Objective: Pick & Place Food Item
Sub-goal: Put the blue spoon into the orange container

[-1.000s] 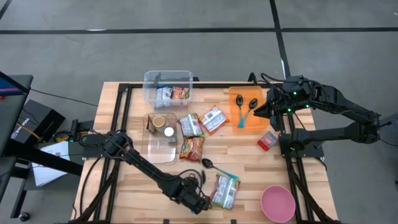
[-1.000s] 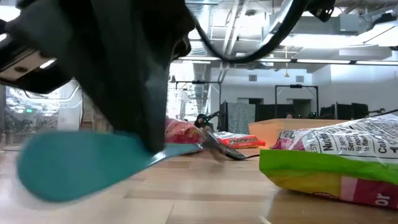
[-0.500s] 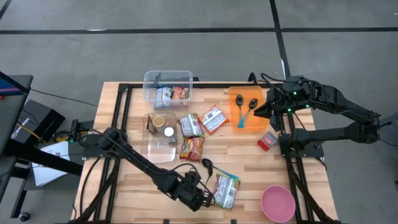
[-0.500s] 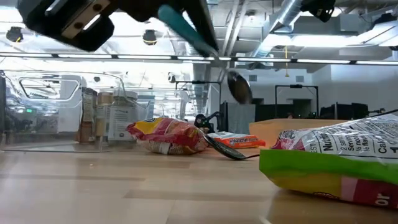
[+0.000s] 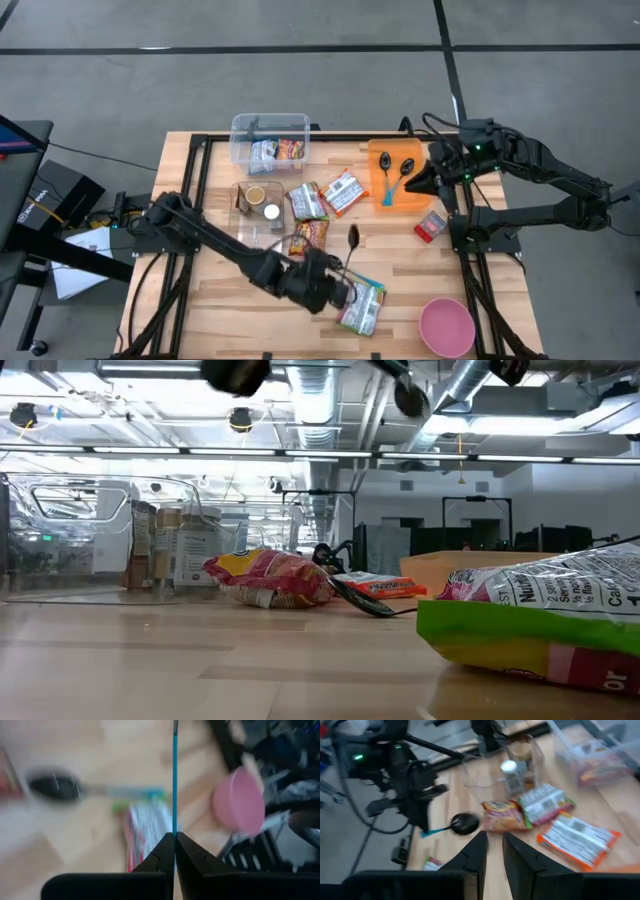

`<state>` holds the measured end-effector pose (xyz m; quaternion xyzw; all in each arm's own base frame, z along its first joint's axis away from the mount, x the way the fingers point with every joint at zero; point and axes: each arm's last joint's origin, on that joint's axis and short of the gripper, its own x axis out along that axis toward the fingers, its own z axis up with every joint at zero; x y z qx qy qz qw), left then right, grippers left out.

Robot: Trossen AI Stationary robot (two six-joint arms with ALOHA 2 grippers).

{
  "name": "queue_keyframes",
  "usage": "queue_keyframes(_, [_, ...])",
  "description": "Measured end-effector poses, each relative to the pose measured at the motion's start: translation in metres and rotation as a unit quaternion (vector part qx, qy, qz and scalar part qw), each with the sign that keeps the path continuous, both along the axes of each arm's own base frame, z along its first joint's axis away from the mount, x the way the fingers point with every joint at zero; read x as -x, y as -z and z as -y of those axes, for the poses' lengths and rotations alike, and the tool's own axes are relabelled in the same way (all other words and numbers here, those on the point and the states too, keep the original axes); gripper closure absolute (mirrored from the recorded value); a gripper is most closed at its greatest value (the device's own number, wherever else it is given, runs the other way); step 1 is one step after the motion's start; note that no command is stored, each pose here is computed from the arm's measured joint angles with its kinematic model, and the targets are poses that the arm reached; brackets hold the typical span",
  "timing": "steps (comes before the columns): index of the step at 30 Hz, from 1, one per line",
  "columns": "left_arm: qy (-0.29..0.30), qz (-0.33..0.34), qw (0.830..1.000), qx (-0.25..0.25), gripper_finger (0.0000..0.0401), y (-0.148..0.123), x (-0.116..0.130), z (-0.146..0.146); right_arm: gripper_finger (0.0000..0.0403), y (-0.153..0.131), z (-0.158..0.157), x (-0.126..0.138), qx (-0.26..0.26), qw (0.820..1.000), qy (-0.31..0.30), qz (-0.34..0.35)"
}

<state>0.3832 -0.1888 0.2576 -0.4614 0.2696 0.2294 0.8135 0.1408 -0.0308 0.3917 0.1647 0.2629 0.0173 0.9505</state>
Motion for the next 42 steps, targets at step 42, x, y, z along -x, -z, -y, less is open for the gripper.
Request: queue_keyframes(42, [-0.027,0.204,0.919,-0.337,0.0401,-0.097,-0.036,-0.112,0.0302,-0.020,0.016,-0.064,-0.087,0.972,-0.141,0.168])
